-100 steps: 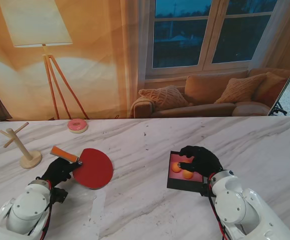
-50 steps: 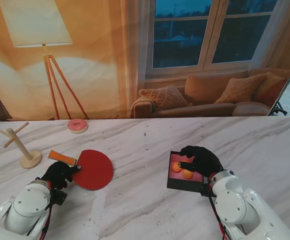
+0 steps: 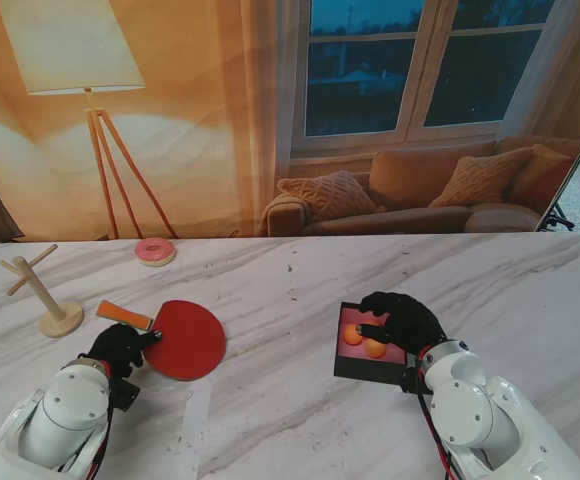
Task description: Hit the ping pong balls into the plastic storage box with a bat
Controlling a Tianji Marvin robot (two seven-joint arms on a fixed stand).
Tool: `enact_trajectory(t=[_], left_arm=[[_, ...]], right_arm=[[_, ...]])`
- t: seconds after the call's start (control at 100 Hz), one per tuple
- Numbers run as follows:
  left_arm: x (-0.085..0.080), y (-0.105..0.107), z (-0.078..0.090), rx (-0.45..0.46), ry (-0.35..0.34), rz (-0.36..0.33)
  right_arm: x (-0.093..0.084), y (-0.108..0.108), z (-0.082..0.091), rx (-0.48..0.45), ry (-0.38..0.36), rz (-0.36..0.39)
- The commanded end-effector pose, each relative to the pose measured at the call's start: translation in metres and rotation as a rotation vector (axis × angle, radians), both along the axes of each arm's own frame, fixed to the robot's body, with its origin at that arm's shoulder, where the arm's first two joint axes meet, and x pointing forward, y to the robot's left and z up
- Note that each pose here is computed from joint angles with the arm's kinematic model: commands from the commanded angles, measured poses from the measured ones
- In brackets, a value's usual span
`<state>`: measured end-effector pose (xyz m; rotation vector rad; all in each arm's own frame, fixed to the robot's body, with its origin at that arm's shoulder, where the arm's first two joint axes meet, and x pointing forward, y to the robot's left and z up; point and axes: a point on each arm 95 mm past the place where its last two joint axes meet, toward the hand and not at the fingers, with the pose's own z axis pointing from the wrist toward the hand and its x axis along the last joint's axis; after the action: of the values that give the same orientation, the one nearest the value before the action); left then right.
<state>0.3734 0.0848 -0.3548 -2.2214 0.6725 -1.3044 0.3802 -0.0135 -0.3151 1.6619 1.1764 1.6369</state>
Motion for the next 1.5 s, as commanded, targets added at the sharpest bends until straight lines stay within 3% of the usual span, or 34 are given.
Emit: enact_trajectory(t=[0.0, 0.27, 0.83, 1.49], left_arm=[[0.003, -0.013, 0.007, -0.029, -0.027, 0.002], [0.01, -0.022, 0.006, 0.072, 0.0, 0.011], [0.011, -0.016, -0.002, 0.226, -0.012, -0.031], [0.013, -0.017, -0.001, 0.248, 0.044, -0.002]], right_arm=[[-0.001, 0.001, -0.003, -0.001, 0.016, 0.002], [-0.001, 0.001, -0.003, 0.001, 0.017, 0.002], [-0.001, 0.002, -0.003, -0.001, 0.02, 0.005], [-0.001, 0.002, -0.003, 0.004, 0.025, 0.003]])
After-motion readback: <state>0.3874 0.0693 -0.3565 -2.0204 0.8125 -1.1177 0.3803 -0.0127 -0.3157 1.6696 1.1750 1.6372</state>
